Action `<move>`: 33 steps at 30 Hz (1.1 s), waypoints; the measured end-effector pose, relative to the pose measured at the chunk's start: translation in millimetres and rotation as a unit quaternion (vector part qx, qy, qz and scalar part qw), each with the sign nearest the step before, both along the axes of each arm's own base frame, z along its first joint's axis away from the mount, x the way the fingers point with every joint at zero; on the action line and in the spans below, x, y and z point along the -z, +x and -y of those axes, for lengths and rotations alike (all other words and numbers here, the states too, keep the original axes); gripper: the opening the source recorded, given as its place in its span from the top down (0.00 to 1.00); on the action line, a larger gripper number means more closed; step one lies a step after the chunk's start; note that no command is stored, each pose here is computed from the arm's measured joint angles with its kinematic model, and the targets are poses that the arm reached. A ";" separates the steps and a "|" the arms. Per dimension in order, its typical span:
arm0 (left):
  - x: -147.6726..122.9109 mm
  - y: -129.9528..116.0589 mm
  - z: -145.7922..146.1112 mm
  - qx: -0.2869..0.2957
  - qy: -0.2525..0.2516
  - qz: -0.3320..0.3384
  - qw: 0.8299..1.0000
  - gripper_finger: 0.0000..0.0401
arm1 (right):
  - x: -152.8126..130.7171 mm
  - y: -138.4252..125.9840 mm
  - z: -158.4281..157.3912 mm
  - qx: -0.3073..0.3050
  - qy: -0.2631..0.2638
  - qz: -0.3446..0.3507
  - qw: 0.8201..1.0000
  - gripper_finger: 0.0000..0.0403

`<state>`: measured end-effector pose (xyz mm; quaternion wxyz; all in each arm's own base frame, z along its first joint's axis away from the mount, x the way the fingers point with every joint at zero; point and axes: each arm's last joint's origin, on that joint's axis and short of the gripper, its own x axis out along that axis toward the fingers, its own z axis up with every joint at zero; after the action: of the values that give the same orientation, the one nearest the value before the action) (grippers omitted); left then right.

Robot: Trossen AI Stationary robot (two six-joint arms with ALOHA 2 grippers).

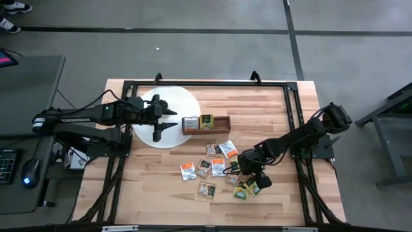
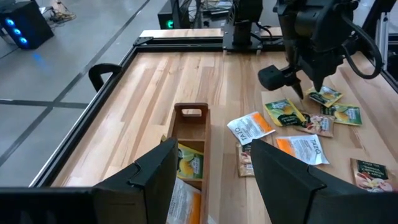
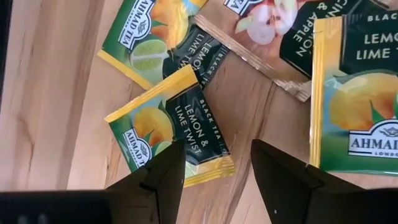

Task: Pick & Place Tea
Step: Put the yellow tea bag into the middle section of the wooden organizer

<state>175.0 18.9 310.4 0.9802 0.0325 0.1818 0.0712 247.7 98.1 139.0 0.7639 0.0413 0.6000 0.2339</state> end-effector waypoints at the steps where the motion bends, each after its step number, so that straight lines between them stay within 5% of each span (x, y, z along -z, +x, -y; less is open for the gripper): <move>1: 0.0 0.0 0.0 0.000 0.000 0.000 1.000 0.50 | 0.0 -0.1 -0.1 0.000 0.001 -0.001 1.000 0.56; 25: 0.0 0.0 0.0 0.000 0.000 0.000 1.000 0.50 | 10.3 2.4 -1.2 -0.002 0.003 -0.019 1.000 0.56; 33: 0.0 0.0 0.0 0.000 0.001 0.000 1.000 0.50 | 11.0 0.6 -5.7 -0.010 -0.021 -0.010 1.000 0.69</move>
<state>175.0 19.0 310.3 0.9801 0.0331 0.1820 0.0717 248.3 103.7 128.0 0.7563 0.0216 0.6126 0.2287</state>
